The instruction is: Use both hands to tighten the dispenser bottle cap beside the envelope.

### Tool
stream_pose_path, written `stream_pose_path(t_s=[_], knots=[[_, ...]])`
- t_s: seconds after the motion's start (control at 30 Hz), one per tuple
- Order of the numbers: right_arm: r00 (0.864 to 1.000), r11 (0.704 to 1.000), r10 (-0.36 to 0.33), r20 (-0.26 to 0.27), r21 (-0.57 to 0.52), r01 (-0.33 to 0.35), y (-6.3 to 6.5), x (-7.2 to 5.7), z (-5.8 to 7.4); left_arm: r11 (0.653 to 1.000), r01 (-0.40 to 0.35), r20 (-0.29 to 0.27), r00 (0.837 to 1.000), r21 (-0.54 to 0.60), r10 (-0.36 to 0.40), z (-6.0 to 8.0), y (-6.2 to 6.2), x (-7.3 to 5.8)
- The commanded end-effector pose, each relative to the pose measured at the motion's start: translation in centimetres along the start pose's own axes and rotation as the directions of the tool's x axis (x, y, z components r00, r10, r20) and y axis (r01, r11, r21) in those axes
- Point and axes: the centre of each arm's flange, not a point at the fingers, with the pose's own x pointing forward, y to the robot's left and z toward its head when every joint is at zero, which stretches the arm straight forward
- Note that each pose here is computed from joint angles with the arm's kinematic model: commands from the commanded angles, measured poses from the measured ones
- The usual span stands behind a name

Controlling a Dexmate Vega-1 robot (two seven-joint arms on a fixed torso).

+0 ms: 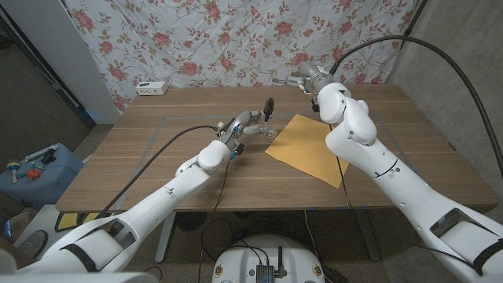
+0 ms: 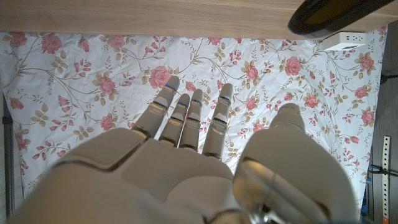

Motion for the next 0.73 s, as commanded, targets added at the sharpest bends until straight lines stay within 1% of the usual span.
stream_pose_path(t_s=[0.03, 0.1, 0.23, 0.37, 0.43, 0.53, 0.67, 0.73], knots=[[0.998, 0.984, -0.053, 0.028, 0.171, 0.048, 1.0, -0.2, -2.1, 1.000, 0.000, -0.005, 1.000, -0.016, 0.000, -0.2, 0.9, -0.1], [0.998, 0.981, -0.059, 0.031, 0.185, 0.053, 1.2, -0.3, -2.4, 1.000, -0.001, -0.002, 1.000, -0.023, 0.001, -0.3, 1.0, 0.0], [0.997, 0.970, -0.054, 0.058, 0.239, 0.039, 1.6, -0.2, -3.2, 1.000, -0.002, 0.002, 1.000, -0.025, 0.002, -0.4, 1.3, 0.2], [0.997, 0.960, -0.046, 0.067, 0.277, 0.026, 1.9, -0.1, -3.9, 0.999, -0.005, -0.001, 1.000, -0.034, 0.005, -0.6, 1.4, 0.1], [0.996, 0.950, -0.051, 0.076, 0.313, 0.024, 2.2, -0.1, -4.5, 0.999, -0.007, -0.008, 1.000, -0.047, 0.006, -0.8, 1.3, 0.0], [0.996, 0.935, -0.057, 0.075, 0.353, 0.027, 2.4, -0.2, -5.4, 0.998, -0.017, -0.015, 1.000, -0.057, 0.016, -1.0, 1.2, 0.0], [0.995, 0.914, -0.058, 0.081, 0.404, 0.020, 2.6, -0.2, -6.6, 0.997, -0.035, -0.019, 0.999, -0.070, 0.034, -0.9, 0.8, -0.1], [0.995, 0.899, -0.062, 0.080, 0.437, 0.021, 2.7, -0.2, -7.2, 0.997, -0.038, -0.024, 0.999, -0.069, 0.037, -1.0, 0.6, -0.2]])
